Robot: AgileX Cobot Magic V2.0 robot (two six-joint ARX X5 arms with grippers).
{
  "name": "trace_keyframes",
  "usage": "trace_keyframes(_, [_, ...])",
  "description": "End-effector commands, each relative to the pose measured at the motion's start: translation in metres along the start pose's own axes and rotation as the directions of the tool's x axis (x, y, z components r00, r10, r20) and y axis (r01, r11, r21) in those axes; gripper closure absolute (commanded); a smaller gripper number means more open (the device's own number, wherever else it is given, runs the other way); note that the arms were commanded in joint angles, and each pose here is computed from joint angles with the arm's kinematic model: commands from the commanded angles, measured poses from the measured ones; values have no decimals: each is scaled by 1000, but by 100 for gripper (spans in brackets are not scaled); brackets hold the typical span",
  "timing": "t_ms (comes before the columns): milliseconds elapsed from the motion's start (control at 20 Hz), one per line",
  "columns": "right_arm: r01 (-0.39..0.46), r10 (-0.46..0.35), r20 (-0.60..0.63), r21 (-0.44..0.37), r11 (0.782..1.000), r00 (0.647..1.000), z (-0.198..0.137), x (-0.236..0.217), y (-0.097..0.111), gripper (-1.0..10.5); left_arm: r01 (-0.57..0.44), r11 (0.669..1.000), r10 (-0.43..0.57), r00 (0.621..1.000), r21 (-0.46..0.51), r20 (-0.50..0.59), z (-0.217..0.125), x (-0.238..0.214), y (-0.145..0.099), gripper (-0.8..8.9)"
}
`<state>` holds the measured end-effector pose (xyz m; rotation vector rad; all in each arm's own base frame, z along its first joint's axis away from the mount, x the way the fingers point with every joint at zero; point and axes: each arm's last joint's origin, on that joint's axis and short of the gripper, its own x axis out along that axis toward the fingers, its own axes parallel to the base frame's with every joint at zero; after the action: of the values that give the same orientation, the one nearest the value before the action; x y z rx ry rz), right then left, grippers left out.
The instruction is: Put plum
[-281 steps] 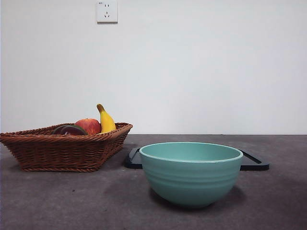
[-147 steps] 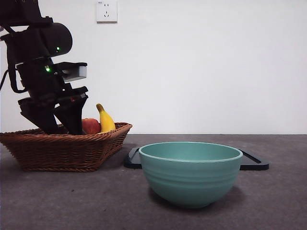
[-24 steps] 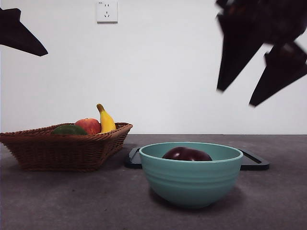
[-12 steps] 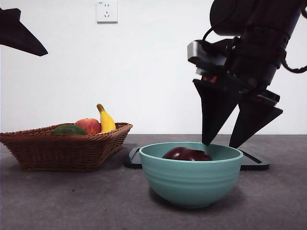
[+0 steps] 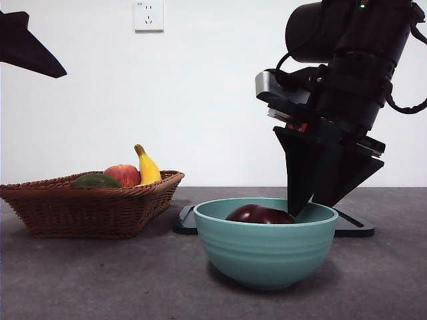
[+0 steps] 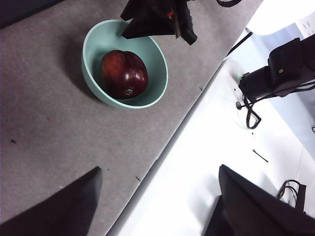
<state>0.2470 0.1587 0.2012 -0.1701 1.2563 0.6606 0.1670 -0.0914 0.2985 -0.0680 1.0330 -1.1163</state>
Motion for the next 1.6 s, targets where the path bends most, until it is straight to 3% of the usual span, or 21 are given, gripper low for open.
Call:
trace_keyframes(50, [-28,28,-6,-3,1000,1000,3,4,2,813,6,1000,-6,1000,23,8,3,0,-1,439])
trace_keyframes(350, [-55,55,-12,-7,998,998,2,5,5,934,6,1000,-6,1000,23,8,3,0,-1,439])
trace_keyframes(700, [-56,56,-1,-7,998,998,3,3,5,933,6,1000,-6,1000,22,7,3,0,-1,439])
trace_keyframes(1000, [-45,43,84,27,999,996,24,-21,1,934,6,1000,-6,1000,22,7,3,0,-1,439])
trace_keyframes(1400, [26,-55,224,132,991,973,60,-65,-37,934,6,1000,-6,1000,21,7,3,0,-1,439])
trace_keyframes(1600, [43,-81,206,185,982,975,83,-58,-63,934,6,1000,-6,1000,21,7,3,0,-1,439])
